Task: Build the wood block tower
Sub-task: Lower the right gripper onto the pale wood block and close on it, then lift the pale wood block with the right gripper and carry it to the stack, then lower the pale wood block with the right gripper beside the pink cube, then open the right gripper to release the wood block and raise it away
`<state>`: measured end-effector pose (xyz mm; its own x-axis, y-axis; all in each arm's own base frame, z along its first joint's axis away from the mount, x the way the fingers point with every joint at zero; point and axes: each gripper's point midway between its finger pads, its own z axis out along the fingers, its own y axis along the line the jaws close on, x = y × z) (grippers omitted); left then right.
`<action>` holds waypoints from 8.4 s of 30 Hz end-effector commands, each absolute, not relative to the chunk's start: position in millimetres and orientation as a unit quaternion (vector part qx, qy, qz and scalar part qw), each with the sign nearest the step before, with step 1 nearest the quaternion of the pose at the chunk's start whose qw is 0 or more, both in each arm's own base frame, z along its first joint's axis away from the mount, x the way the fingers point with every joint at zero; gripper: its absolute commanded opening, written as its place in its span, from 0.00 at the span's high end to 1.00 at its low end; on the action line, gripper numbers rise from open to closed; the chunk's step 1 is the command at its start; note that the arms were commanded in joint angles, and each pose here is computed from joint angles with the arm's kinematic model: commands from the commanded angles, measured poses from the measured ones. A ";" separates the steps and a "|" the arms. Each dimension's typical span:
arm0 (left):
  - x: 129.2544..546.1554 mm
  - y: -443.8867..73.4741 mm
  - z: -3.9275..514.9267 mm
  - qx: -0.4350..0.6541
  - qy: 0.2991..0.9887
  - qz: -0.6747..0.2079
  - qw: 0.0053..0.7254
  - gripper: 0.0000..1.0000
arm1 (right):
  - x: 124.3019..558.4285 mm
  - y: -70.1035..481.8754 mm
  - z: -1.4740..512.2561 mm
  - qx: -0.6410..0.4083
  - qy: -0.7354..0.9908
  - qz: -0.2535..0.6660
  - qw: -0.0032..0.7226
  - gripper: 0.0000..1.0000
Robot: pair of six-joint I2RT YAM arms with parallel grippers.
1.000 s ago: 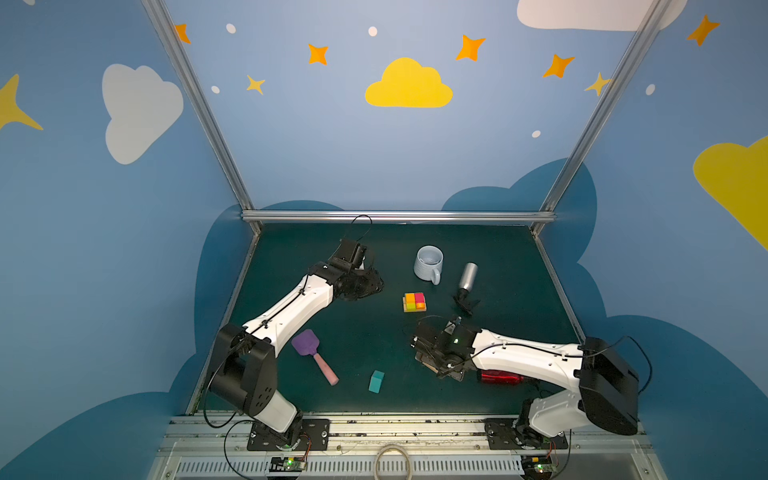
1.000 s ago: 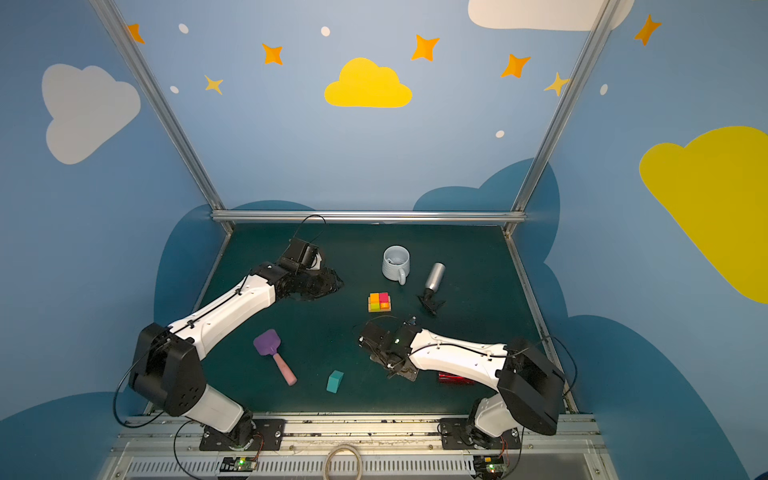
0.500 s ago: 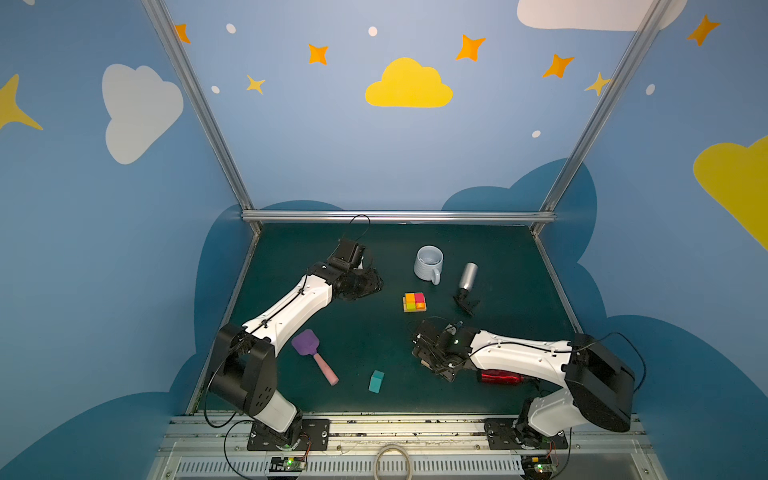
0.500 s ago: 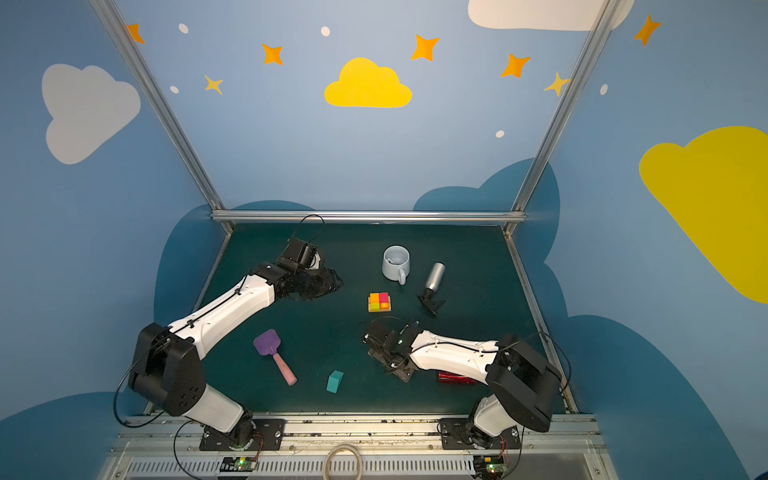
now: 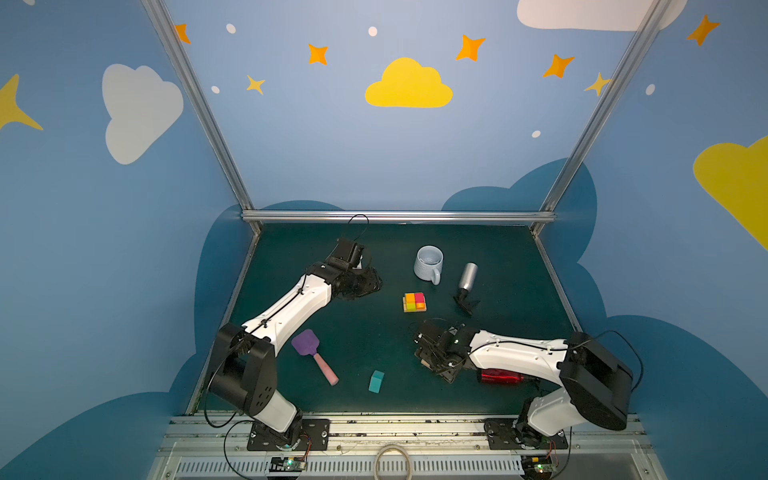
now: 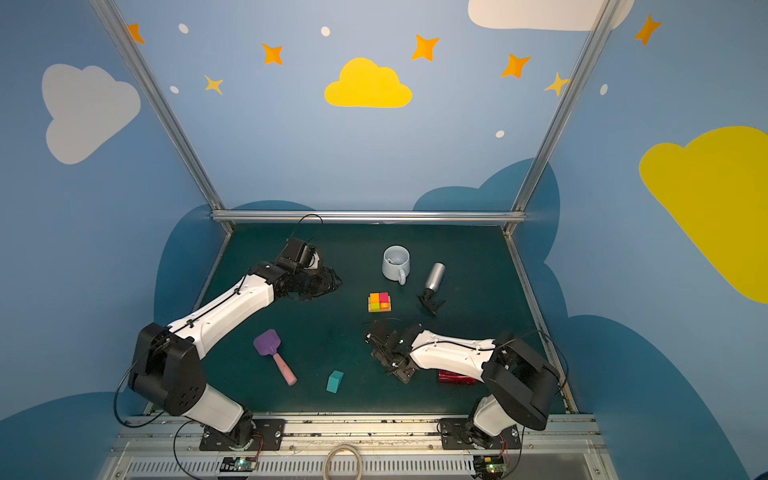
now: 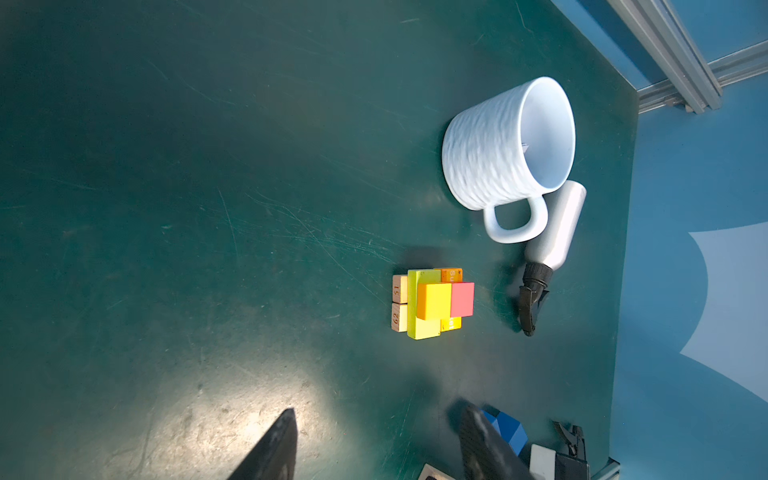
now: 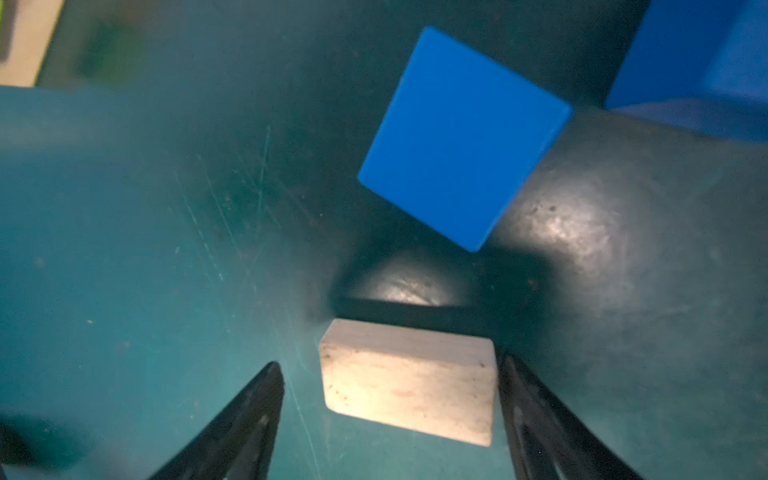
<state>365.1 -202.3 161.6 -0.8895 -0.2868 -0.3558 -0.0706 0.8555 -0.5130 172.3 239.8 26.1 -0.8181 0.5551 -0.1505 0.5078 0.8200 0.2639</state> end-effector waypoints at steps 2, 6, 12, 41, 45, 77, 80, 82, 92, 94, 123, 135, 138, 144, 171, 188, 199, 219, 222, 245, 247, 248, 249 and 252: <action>365.3 -200.7 159.7 -0.090 0.940 -0.250 0.216 0.37 | 169.5 235.6 25.4 0.261 0.958 0.069 0.102 0.22; 365.8 -199.3 160.0 -0.091 0.939 -0.249 0.217 0.37 | 170.7 236.9 28.3 0.241 0.964 0.052 0.101 0.24; 365.4 -198.8 157.4 -0.091 0.940 -0.249 0.215 0.37 | 170.4 235.7 28.4 0.229 0.968 0.034 0.098 0.30; 365.0 -198.8 153.2 -0.093 0.941 -0.250 0.210 0.38 | 170.4 240.4 24.3 0.199 0.976 0.023 0.087 0.45; 364.1 -197.5 154.1 -0.092 0.941 -0.248 0.212 0.38 | 176.9 242.6 38.0 0.165 0.981 0.025 0.094 0.48; 371.7 -175.7 153.3 -0.104 0.948 -0.199 0.227 0.39 | 321.9 273.8 121.3 -0.107 0.986 0.067 0.111 0.49; 373.4 -172.6 151.8 -0.110 0.948 -0.194 0.229 0.39 | 334.2 277.4 118.1 -0.114 0.985 0.068 0.108 0.50; 374.4 -171.2 151.1 -0.112 0.948 -0.193 0.228 0.39 | 341.1 279.7 116.7 -0.120 0.985 0.068 0.108 0.50; 377.6 -171.2 141.5 -0.118 0.949 -0.193 0.218 0.39 | 359.4 284.1 104.7 -0.128 0.985 0.057 0.102 0.51; 377.8 -171.6 141.1 -0.118 0.949 -0.195 0.217 0.39 | 360.7 284.1 101.4 -0.126 0.985 0.056 0.101 0.51; 379.4 -168.7 136.7 -0.122 0.951 -0.192 0.212 0.39 | 375.8 298.0 83.8 -0.105 0.987 0.064 0.105 0.52; 379.8 -168.6 136.2 -0.122 0.950 -0.194 0.211 0.39 | 376.6 296.5 78.8 -0.102 0.988 0.056 0.100 0.52; 379.9 -168.3 136.9 -0.123 0.950 -0.194 0.212 0.39 | 377.1 296.4 78.6 -0.101 0.988 0.055 0.101 0.52; 379.8 -168.7 135.9 -0.123 0.950 -0.194 0.210 0.39 | 377.3 295.1 78.1 -0.101 0.989 0.051 0.100 0.51; 379.9 -170.3 134.6 -0.122 0.951 -0.197 0.207 0.39 | 374.7 291.8 74.6 -0.097 0.990 0.044 0.092 0.48; 379.8 -169.9 134.8 -0.121 0.950 -0.196 0.208 0.39 | 373.9 292.7 72.6 -0.095 0.990 0.045 0.089 0.43; 379.3 -169.4 134.1 -0.122 0.951 -0.196 0.207 0.39 | 372.6 293.8 70.9 -0.095 0.991 0.048 0.084 0.40; 379.8 -169.7 134.7 -0.122 0.950 -0.197 0.208 0.39 | 373.5 292.2 71.2 -0.092 0.991 0.045 0.085 0.32; 380.3 -169.9 135.4 -0.122 0.950 -0.198 0.209 0.39 | 373.8 292.1 71.2 -0.092 0.991 0.045 0.086 0.30; 376.6 -170.1 150.9 -0.121 0.945 -0.208 0.220 0.39 | 363.7 281.4 131.8 -0.075 0.985 0.072 0.138 0.15; 375.9 -170.3 153.9 -0.122 0.944 -0.212 0.221 0.39 | 360.2 276.6 140.9 -0.070 0.983 0.075 0.150 0.15; 375.6 -170.2 155.6 -0.122 0.943 -0.213 0.223 0.39 | 358.1 274.1 145.9 -0.067 0.982 0.078 0.157 0.15; 374.8 -170.2 157.3 -0.121 0.943 -0.214 0.225 0.39 | 355.7 270.7 151.8 -0.062 0.981 0.081 0.165 0.15; 372.7 -170.0 161.9 -0.121 0.941 -0.217 0.230 0.39 | 348.8 259.5 162.2 -0.047 0.978 0.084 0.185 0.15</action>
